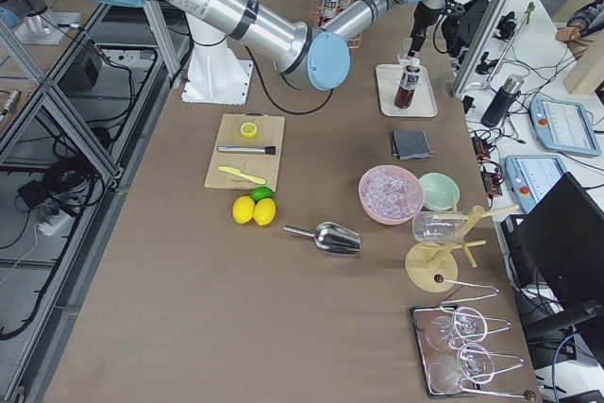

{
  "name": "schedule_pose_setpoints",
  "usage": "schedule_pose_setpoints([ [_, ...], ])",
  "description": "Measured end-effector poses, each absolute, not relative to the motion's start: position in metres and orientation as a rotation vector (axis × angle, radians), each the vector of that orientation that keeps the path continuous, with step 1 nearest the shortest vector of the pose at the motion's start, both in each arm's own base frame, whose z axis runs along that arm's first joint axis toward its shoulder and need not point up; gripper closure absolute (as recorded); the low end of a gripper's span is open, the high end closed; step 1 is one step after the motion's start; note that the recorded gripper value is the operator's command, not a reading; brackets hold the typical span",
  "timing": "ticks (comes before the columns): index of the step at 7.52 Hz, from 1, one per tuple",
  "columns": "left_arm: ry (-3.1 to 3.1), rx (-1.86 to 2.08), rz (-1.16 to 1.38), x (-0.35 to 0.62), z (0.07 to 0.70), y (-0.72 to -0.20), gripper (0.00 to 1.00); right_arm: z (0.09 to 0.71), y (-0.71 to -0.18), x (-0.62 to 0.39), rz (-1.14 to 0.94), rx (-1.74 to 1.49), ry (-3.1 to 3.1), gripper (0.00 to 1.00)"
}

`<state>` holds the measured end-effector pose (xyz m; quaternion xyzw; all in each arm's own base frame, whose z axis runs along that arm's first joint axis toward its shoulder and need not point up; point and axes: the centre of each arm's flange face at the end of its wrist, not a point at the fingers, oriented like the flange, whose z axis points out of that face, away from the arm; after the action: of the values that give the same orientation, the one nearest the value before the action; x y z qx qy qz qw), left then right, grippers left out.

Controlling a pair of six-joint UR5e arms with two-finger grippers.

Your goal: Take tea from basket to plate

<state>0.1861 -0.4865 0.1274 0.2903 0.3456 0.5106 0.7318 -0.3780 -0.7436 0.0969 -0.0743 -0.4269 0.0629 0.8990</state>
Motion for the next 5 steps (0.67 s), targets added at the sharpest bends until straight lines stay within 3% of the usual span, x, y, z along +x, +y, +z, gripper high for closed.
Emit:
schedule_pose_setpoints([
  [3,0.656,0.577,1.243,0.126,0.182,-0.526,1.00,0.131,-0.674,-0.281,0.118,-0.140,-0.856,0.00],
  [5,0.588,0.544,1.316,0.103,0.227,-0.566,1.00,0.209,-0.590,-0.199,0.052,-0.117,-0.819,0.00],
])
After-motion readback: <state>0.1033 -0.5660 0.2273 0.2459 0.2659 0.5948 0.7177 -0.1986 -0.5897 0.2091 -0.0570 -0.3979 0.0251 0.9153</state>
